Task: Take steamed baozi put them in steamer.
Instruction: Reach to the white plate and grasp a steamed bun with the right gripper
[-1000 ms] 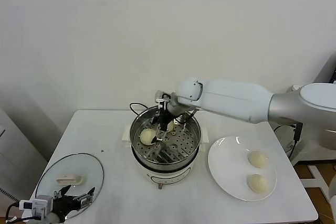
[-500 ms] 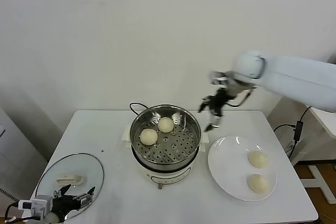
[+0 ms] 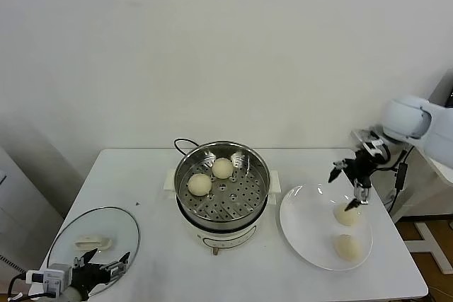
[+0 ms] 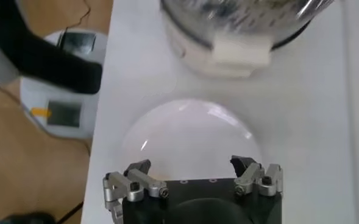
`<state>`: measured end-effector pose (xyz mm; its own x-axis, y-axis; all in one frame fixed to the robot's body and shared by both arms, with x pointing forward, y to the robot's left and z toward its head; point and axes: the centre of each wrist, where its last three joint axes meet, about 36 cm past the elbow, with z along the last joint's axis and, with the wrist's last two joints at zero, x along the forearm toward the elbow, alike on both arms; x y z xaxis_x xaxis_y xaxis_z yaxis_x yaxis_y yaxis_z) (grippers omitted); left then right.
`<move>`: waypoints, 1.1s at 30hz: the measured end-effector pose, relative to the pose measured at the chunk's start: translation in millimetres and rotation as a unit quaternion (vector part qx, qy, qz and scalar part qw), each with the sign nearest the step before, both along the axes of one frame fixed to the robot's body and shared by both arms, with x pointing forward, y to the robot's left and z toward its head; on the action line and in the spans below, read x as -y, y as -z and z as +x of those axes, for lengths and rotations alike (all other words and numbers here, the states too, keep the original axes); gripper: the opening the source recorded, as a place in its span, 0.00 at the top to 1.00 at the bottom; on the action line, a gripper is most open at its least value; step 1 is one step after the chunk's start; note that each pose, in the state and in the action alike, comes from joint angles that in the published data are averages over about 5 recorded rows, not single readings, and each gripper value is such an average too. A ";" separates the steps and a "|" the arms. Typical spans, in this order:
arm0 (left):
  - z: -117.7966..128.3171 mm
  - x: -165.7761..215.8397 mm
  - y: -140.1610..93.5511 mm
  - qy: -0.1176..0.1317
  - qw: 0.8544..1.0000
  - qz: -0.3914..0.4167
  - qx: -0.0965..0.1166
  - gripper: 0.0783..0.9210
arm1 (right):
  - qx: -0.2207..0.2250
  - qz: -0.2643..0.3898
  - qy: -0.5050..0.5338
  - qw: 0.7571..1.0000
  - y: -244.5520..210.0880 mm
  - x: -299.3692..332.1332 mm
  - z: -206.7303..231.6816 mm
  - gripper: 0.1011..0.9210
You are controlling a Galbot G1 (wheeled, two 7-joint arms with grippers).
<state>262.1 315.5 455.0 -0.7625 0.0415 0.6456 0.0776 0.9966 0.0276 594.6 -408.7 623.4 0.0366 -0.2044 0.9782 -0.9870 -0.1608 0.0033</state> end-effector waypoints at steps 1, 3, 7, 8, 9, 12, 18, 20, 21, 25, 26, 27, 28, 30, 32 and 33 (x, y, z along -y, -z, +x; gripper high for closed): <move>0.0 0.2 0.1 0.000 1.000 0.000 0.000 0.12 | -0.001 -0.003 -0.002 1.000 5.3 2.1 -1.4 0.12; 0.0 0.5 0.2 0.001 1.000 0.000 0.000 0.12 | -0.004 -0.009 -0.006 1.000 15.8 5.8 -3.9 0.12; 0.3 0.4 1.0 0.001 1.000 0.000 -0.001 0.12 | -0.010 -0.019 -0.013 1.000 37.5 11.1 -8.1 0.12; 0.3 0.2 1.3 0.000 1.000 0.000 -0.002 0.12 | -0.011 -0.021 -0.015 1.000 43.1 11.9 -9.2 0.12; 0.4 0.0 1.6 0.000 1.000 0.001 -0.002 0.12 | -0.013 -0.022 -0.016 1.000 48.8 12.5 -10.3 0.12; 0.4 -0.3 2.0 0.000 1.000 0.001 -0.003 0.12 | -0.017 -0.026 -0.020 0.999 64.9 13.8 -13.7 0.12; 0.4 -0.5 2.8 0.000 1.000 0.002 -0.004 0.12 | -0.020 -0.032 -0.022 0.999 91.3 16.6 -19.9 0.12; 0.3 -0.3 2.9 0.001 1.000 0.002 -0.004 0.12 | -0.021 -0.034 -0.022 0.999 98.5 17.6 -21.5 0.12; 0.3 -0.2 3.0 0.001 1.000 0.002 -0.005 0.12 | -0.021 -0.034 -0.022 0.999 102.0 17.9 -22.3 0.12; 0.2 -0.2 3.0 0.000 1.000 0.002 -0.004 0.12 | -0.020 -0.036 -0.022 0.999 114.4 18.7 -25.0 0.12; 0.2 -0.2 3.0 0.000 1.000 0.002 -0.004 0.12 | -0.020 -0.037 -0.022 0.999 117.3 18.9 -25.6 0.12; 0.2 -0.2 3.0 0.000 1.000 0.002 -0.004 0.12 | -0.020 -0.037 -0.021 0.999 120.1 19.2 -26.2 0.12; 0.1 -0.2 3.1 0.000 1.000 0.002 -0.004 0.12 | -0.020 -0.038 -0.021 0.999 122.9 19.4 -26.8 0.12; 0.0 -0.3 3.2 0.000 1.000 0.002 -0.004 0.12 | -0.020 -0.039 -0.021 0.999 128.3 19.8 -28.2 0.12; 0.0 -0.3 3.2 0.000 1.000 0.003 -0.004 0.12 | -0.021 -0.040 -0.021 0.999 133.6 20.1 -29.6 0.12; 0.0 -0.3 3.2 0.000 1.000 0.004 -0.004 0.12 | -0.021 -0.040 -0.021 0.999 136.0 20.4 -30.2 0.12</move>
